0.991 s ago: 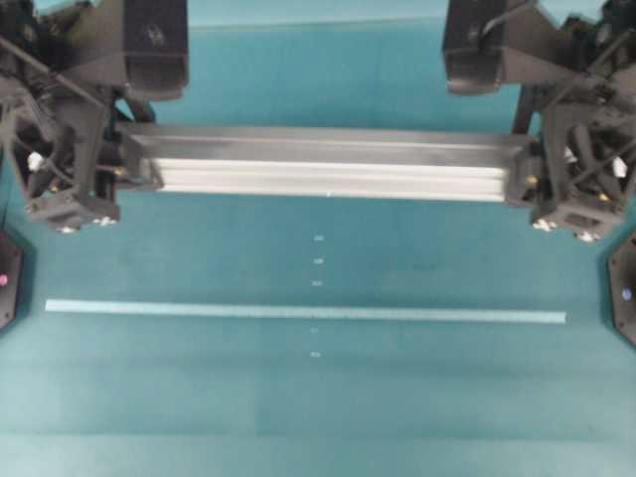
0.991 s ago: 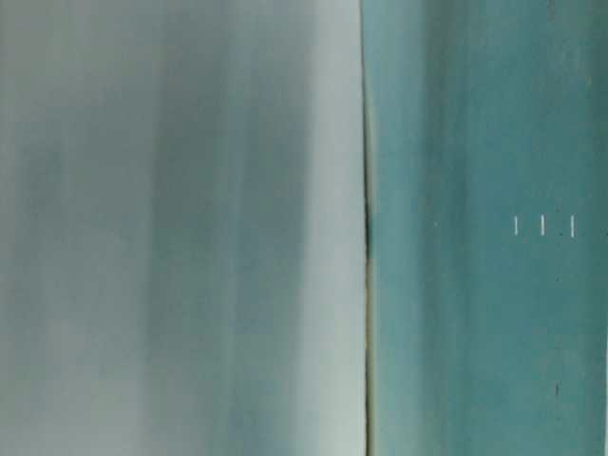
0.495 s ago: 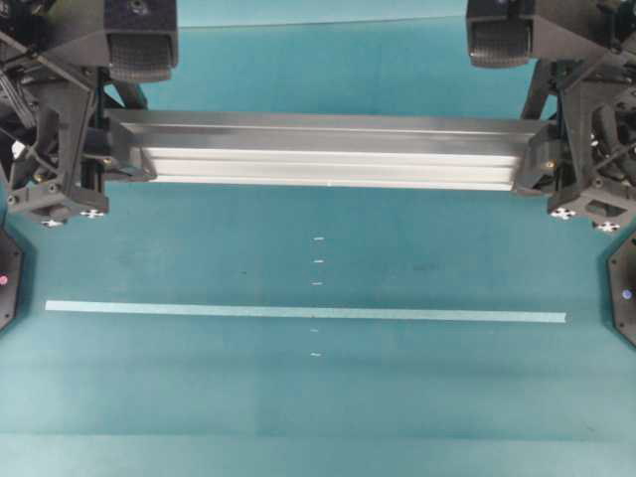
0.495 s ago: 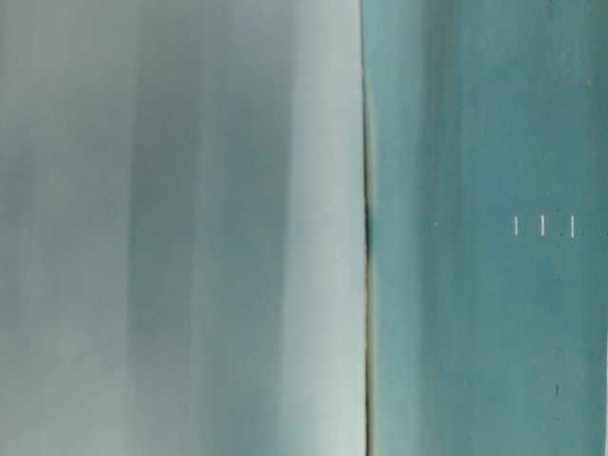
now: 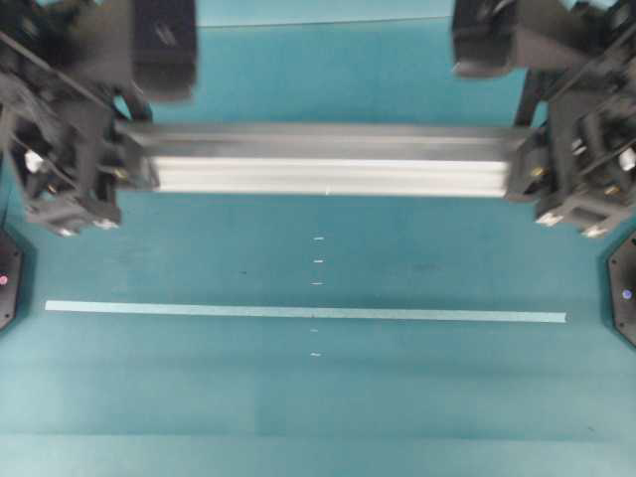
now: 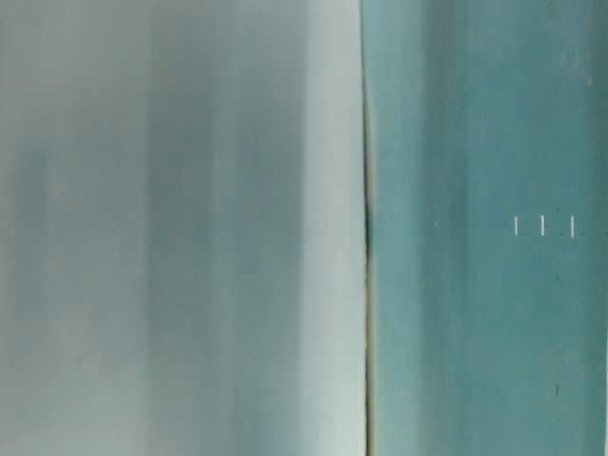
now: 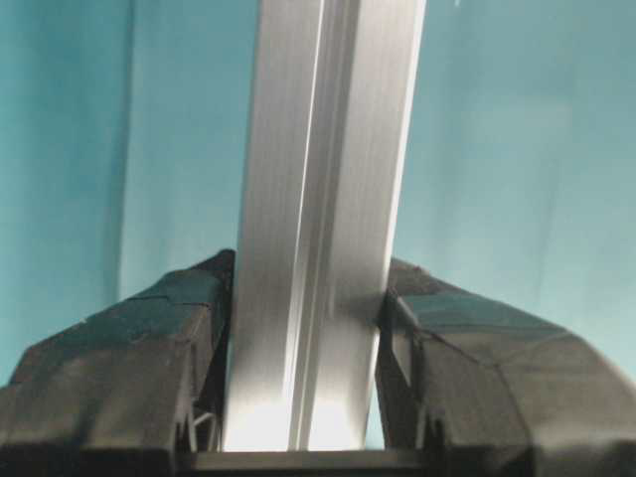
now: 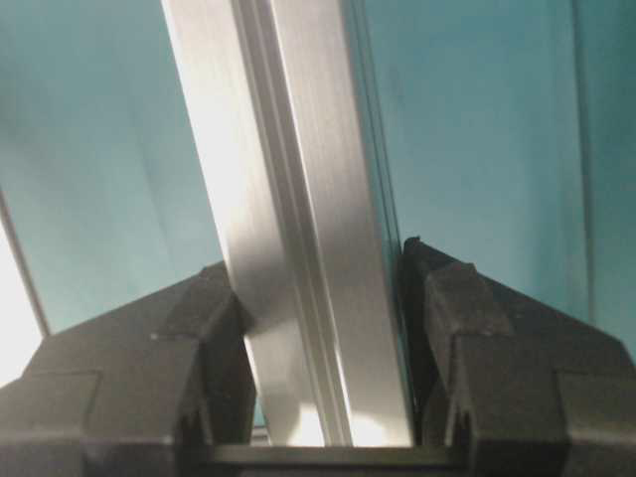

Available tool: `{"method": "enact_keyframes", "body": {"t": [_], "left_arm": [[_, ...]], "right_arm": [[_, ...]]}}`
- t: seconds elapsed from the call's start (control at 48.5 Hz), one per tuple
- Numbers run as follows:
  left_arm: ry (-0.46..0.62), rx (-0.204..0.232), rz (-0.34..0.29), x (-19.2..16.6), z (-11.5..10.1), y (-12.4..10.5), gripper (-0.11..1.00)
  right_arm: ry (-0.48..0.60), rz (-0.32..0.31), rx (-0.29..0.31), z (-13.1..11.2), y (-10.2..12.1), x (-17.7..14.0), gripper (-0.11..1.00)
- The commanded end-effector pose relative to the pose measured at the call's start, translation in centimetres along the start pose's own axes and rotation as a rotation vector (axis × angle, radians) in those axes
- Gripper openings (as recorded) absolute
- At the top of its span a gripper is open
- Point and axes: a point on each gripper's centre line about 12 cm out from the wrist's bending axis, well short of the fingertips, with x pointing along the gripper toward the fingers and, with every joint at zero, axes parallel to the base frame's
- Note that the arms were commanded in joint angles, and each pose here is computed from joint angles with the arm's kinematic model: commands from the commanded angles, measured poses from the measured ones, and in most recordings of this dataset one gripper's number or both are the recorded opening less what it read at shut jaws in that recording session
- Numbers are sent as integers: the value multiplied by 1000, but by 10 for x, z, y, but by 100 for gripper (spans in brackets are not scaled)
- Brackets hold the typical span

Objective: Lift the metal rail with both hands and move it towards you.
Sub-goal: 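Lower the rail onto the table closer to the front strip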

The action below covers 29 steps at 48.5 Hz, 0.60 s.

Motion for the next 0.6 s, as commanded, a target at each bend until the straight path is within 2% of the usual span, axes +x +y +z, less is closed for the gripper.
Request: {"method": "enact_keyframes", "body": {"t": [0.0, 0.083, 0.31, 0.578], "left_arm": [[-8, -10, -4, 2, -4, -3, 33], [18, -8, -2, 17, -8, -4, 33], [61, -22, 2, 80, -21, -5, 33], [147, -24, 7, 136, -42, -5, 33]], "right_arm": [[15, -6, 62, -3, -5, 16, 42], [44, -7, 64, -7, -6, 42, 42], [57, -10, 82, -11, -12, 80, 42], [89, -48, 62, -24, -23, 133, 42]]}}
